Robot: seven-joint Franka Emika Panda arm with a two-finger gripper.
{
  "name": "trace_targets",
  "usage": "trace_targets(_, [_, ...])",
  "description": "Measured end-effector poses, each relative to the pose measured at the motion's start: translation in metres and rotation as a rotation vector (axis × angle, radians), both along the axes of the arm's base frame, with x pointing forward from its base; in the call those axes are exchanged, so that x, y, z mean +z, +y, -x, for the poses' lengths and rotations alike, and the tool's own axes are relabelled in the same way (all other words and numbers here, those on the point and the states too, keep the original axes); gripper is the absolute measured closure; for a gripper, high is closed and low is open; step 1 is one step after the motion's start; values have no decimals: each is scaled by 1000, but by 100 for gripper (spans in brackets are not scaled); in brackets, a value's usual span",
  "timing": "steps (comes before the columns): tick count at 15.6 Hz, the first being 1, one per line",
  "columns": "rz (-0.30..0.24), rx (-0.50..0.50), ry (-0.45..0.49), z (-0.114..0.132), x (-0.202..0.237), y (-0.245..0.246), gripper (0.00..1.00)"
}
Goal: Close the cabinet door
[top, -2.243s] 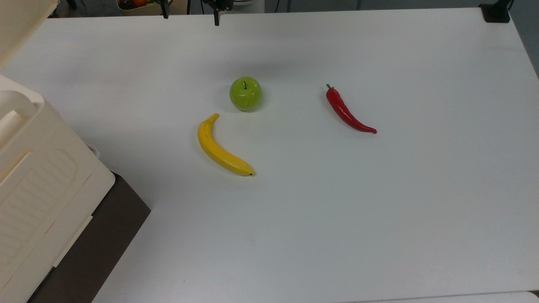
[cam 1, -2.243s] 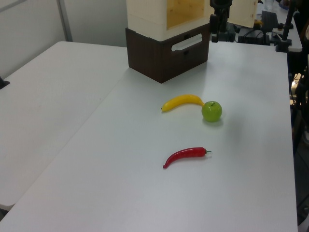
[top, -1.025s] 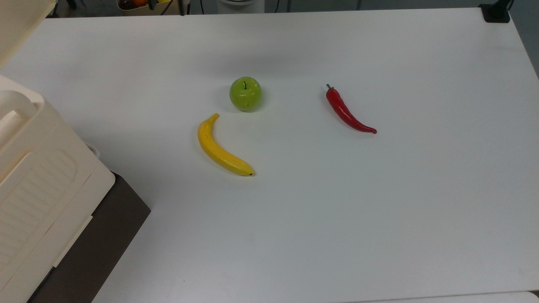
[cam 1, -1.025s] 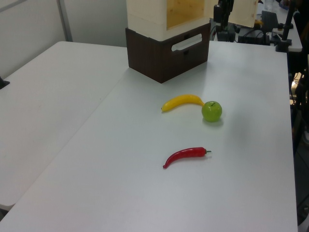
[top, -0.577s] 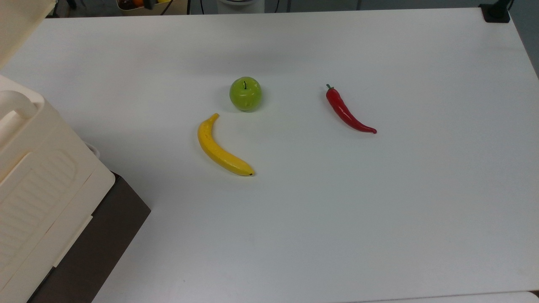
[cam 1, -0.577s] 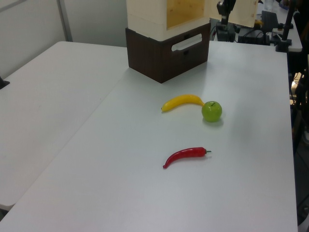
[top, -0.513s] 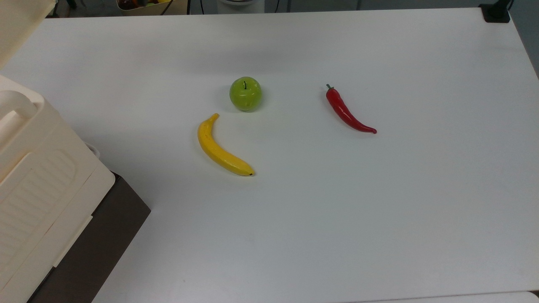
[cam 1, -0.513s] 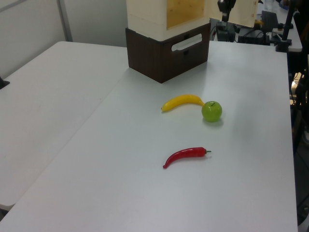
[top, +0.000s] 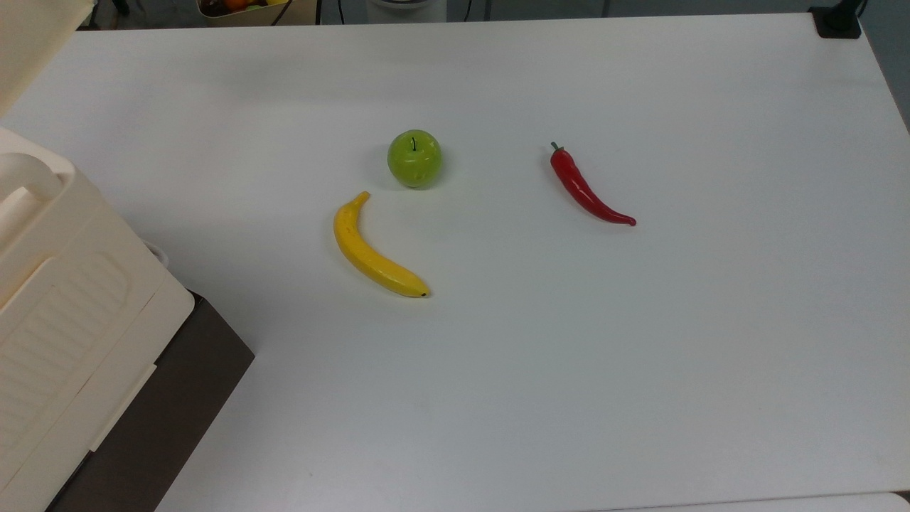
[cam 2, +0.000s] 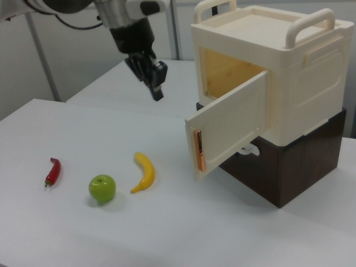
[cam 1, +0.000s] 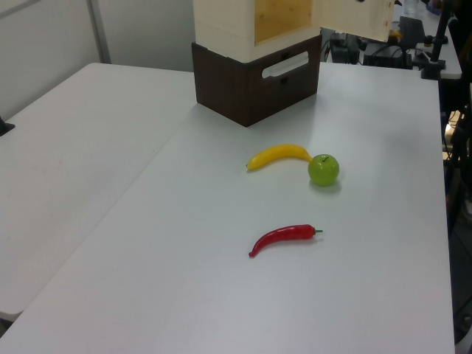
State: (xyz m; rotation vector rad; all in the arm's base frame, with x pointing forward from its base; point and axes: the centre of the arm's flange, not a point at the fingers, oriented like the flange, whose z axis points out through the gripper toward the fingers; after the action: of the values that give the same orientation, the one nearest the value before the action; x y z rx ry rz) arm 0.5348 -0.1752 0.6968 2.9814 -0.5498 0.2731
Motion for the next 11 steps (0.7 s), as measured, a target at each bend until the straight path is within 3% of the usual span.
trace_targets(7, [60, -154, -130, 34, 33, -93, 99])
trace_targets(11, [85, -177, -130, 50, 27, -137, 99])
